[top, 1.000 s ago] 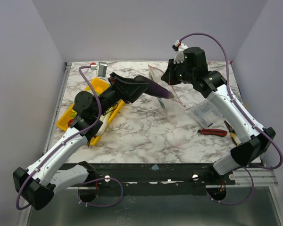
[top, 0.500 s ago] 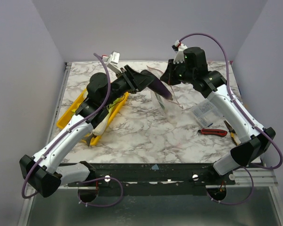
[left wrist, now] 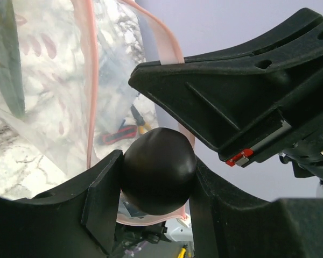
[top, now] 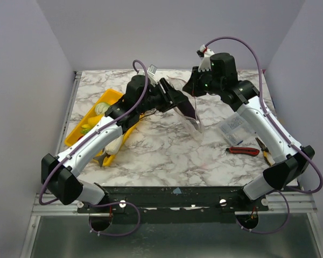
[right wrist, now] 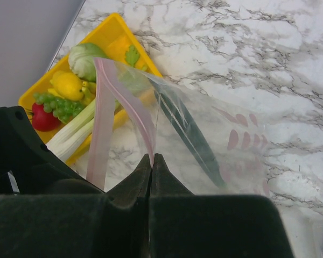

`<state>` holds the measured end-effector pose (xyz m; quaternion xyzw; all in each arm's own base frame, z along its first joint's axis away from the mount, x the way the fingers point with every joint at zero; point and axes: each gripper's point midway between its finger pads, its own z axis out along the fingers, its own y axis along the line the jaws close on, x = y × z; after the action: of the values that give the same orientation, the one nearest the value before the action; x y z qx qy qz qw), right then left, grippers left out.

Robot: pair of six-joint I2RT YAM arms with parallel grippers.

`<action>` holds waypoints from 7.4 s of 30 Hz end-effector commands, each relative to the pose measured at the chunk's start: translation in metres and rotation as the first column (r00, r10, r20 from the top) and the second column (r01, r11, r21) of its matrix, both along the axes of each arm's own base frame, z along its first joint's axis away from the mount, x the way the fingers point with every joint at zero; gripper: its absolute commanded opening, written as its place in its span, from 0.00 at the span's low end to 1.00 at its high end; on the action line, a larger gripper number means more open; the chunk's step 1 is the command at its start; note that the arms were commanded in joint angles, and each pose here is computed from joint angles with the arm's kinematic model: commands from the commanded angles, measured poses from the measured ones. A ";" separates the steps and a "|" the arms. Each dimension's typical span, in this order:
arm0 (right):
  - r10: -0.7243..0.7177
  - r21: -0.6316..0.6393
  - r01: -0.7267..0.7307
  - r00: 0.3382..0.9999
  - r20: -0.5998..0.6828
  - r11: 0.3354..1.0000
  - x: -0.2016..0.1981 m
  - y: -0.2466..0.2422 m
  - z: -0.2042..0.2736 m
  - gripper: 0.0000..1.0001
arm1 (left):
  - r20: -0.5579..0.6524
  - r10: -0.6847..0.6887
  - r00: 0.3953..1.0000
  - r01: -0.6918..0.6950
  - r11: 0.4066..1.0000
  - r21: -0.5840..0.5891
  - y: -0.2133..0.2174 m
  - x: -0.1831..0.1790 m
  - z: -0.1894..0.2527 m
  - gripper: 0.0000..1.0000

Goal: Place the food in the zip-top bag and seal the zipper
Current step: Place the fake vegetable in the zipper food storage bag, then adjust the zipper food storage bag at the center of the board, then pick up the fake fruit from the bin.

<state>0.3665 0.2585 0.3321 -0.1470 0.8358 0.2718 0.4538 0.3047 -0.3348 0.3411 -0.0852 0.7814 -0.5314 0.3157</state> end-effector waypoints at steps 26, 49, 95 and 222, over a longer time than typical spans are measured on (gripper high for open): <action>0.002 0.014 -0.002 1.000 -0.011 1.000 0.003 0.003 0.003 0.00 | 0.110 0.085 0.990 -0.109 0.966 0.233 0.059 -0.016 -0.013 0.94; -0.001 0.001 0.001 1.000 -0.031 1.000 -0.006 -0.003 0.002 0.01 | 0.053 -0.136 0.989 0.126 0.979 0.158 -0.012 -0.036 -0.035 0.59; 0.074 0.033 -0.070 0.985 -0.156 0.997 0.058 0.057 -0.044 0.01 | -0.018 -0.087 0.996 0.087 0.996 -0.002 0.040 -0.035 -0.043 0.00; -0.127 0.049 0.124 0.989 0.075 0.991 -0.010 -0.023 0.007 0.00 | -0.457 0.872 0.177 -0.563 0.471 0.679 0.362 0.061 -0.246 0.73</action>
<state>0.3594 0.2417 0.3277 -0.0981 0.8280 0.2607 0.4866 0.3581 0.0322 0.1034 -0.5925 0.7805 -0.0470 0.1939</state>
